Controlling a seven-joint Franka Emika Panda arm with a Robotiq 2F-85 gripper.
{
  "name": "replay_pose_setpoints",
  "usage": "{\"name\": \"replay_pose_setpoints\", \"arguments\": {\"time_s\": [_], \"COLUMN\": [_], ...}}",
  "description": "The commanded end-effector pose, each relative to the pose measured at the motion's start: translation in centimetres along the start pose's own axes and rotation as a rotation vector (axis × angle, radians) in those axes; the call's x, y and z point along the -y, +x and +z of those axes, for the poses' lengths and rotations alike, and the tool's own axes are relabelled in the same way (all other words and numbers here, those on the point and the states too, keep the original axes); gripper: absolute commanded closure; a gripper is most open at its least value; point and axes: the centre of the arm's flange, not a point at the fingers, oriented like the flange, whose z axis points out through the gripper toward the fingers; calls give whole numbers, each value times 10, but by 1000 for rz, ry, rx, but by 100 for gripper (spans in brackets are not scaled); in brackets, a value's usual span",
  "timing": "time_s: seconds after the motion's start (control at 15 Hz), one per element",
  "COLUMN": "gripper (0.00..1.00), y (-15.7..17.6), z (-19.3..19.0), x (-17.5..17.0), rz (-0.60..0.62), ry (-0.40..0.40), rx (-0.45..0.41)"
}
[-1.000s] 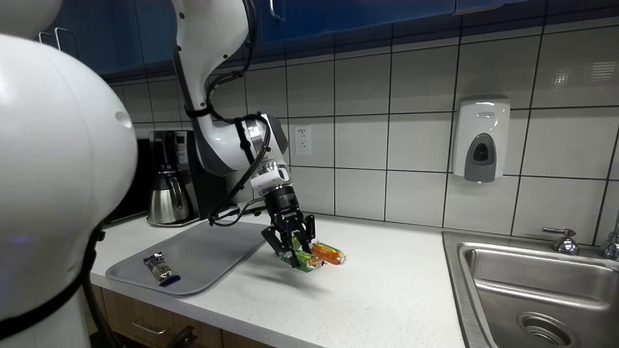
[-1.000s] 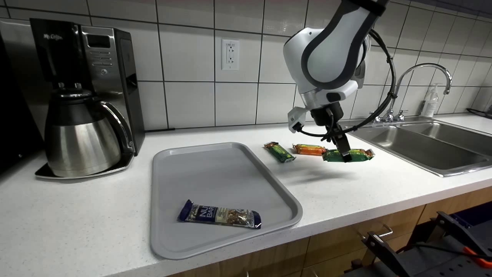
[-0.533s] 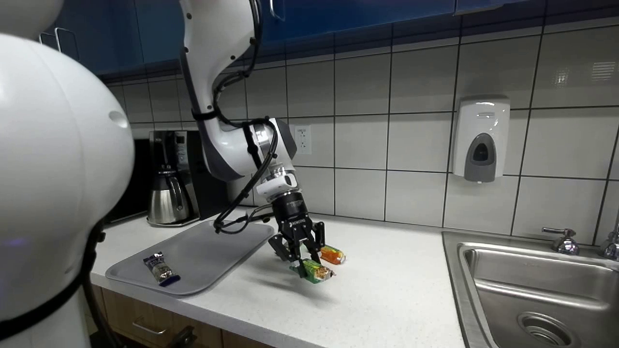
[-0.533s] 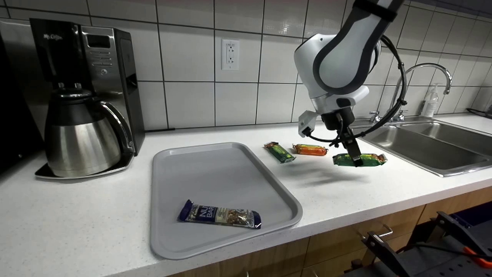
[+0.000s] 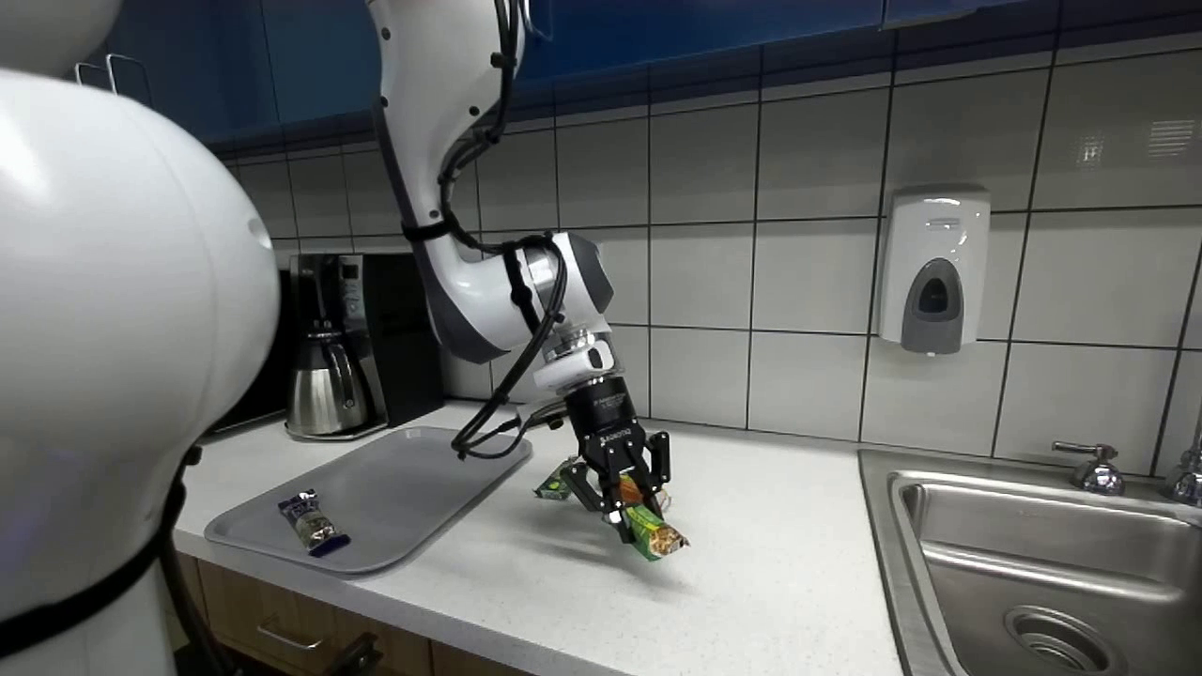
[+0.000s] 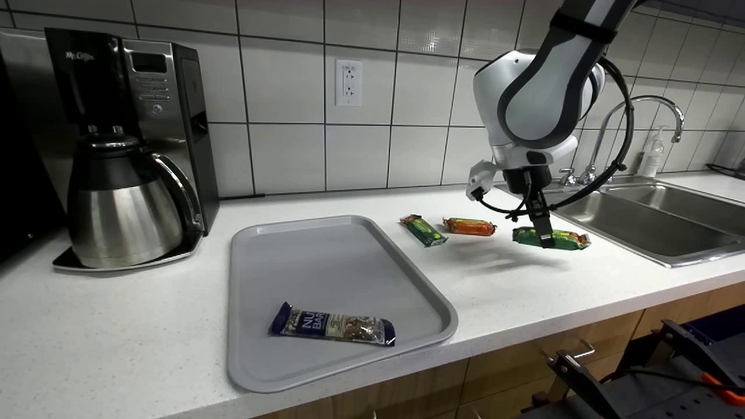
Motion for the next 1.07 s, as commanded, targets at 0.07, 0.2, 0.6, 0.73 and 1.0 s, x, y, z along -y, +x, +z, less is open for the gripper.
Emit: {"name": "replay_pose_setpoints", "arguments": {"time_s": [0.07, 0.2, 0.6, 0.73, 1.0], "gripper": [86, 86, 15, 1, 0], "y": [-6, -11, -18, -18, -22], "z": [13, 17, 19, 17, 1], "x": [-15, -18, -26, -26, -24], "rz": [37, 38, 43, 41, -23], "ry": [6, 2, 3, 9, 24], "rx": [38, 42, 40, 40, 94]}}
